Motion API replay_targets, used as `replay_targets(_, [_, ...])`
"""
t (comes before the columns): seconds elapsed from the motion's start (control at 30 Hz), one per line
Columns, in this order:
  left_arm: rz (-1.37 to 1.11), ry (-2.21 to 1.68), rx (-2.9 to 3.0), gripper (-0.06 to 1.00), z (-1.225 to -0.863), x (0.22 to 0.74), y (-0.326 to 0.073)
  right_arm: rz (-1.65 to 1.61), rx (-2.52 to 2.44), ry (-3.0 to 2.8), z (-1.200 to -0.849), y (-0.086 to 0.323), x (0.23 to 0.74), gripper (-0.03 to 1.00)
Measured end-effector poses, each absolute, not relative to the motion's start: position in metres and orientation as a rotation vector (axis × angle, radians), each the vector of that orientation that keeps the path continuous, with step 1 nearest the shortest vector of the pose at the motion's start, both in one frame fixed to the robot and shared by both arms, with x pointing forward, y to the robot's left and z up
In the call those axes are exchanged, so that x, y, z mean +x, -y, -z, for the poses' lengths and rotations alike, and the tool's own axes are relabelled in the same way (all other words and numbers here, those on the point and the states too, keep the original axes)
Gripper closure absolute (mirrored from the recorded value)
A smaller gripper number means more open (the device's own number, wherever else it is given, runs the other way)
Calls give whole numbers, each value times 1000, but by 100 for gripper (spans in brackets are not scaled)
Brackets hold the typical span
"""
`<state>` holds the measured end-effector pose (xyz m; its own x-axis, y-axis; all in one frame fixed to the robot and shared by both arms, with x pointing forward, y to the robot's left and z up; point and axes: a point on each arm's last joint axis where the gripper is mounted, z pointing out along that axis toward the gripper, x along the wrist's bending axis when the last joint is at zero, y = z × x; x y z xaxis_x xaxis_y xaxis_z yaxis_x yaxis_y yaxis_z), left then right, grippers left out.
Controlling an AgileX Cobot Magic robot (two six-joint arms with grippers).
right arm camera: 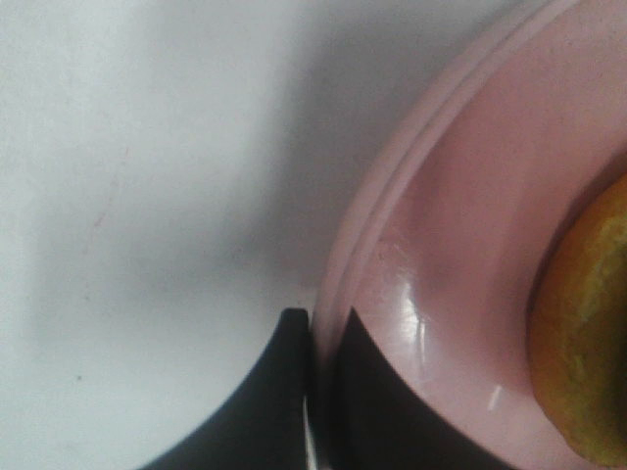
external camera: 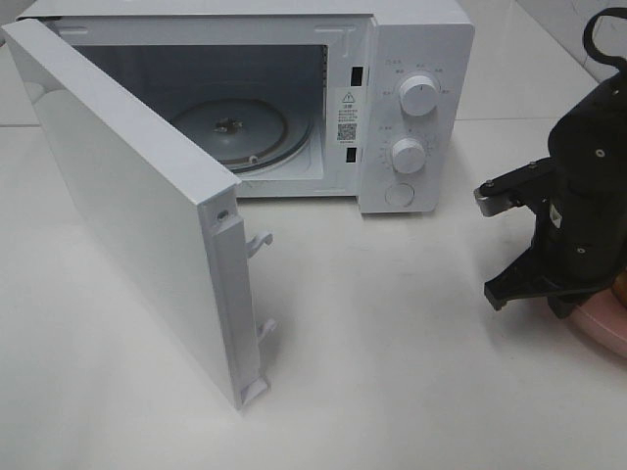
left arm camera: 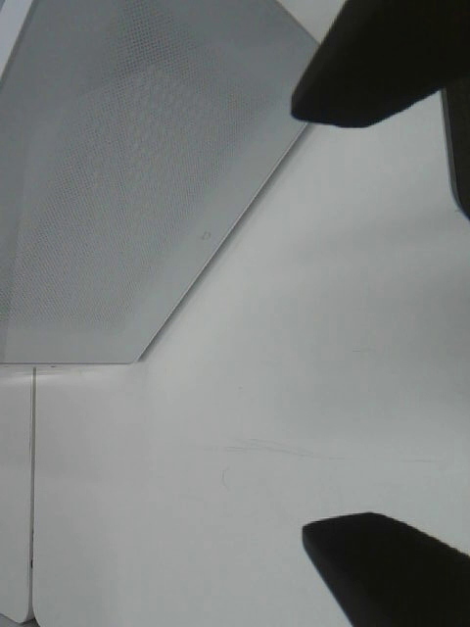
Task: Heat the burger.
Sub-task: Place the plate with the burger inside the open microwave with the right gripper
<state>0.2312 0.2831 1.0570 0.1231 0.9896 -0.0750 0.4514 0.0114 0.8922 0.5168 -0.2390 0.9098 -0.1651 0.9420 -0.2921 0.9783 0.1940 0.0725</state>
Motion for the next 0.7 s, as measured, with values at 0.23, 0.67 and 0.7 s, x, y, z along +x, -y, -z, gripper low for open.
replay_targets(0.23, [-814,-1451,1567,-5,-1057,231,-283,241,1754,-2215,-918,234,488,94])
replay_targets(0.67, [-814,-1451,1567,-5,-1057,231,-283,225,1610,-2269,-942,224,447,94])
replay_targets(0.7, [-814,-1451,1567,-5,-1057,231,-283,209,1582,-2280,-946,221,441,94])
